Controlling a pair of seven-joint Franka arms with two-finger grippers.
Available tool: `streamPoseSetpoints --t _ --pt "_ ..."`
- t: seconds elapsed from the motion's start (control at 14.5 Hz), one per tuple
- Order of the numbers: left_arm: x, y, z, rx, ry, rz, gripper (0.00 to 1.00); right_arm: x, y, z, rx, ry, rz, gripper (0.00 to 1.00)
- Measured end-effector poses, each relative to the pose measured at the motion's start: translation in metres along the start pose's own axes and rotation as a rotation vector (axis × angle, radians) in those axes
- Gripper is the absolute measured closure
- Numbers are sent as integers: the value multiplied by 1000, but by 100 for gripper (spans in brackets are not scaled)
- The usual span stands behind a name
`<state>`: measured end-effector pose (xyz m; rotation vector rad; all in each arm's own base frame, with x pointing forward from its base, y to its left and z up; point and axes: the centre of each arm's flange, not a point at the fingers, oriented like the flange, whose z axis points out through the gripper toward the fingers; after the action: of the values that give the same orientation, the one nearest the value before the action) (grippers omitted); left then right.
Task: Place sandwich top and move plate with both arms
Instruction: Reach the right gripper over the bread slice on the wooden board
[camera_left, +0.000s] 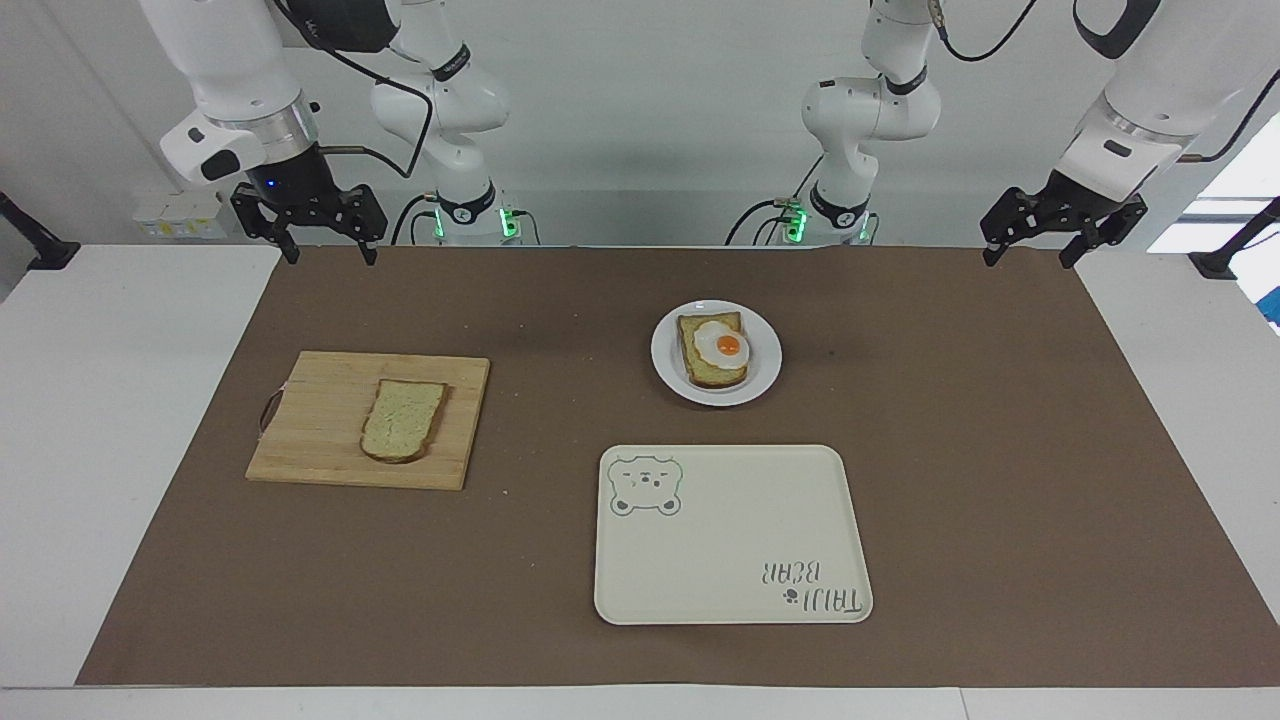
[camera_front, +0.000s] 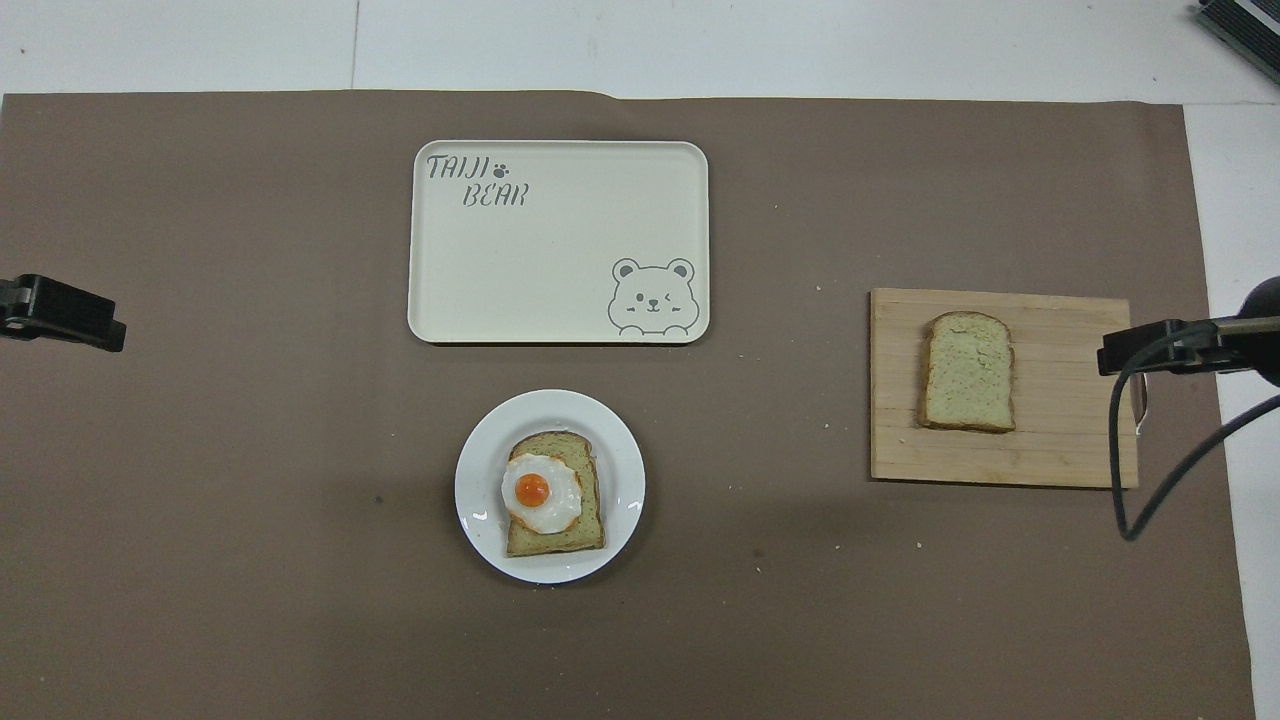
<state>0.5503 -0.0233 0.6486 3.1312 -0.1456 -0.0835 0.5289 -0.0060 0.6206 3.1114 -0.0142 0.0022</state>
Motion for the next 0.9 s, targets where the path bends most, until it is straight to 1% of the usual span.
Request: streamPoseSetpoints --t 0.14,0.28,0.55,0.69,0.9 --pt "0 0 0 0 0 0 0 0 3 5 0 -4 4 0" --pt "0 0 0 0 0 0 0 5 10 15 4 21 -6 0" --pt "0 0 0 0 0 0 0 13 32 48 38 32 -22 0" --pt "0 0 0 0 0 0 0 20 32 58 55 41 -18 0" --pt "0 0 0 0 0 0 0 36 28 85 95 38 -6 0"
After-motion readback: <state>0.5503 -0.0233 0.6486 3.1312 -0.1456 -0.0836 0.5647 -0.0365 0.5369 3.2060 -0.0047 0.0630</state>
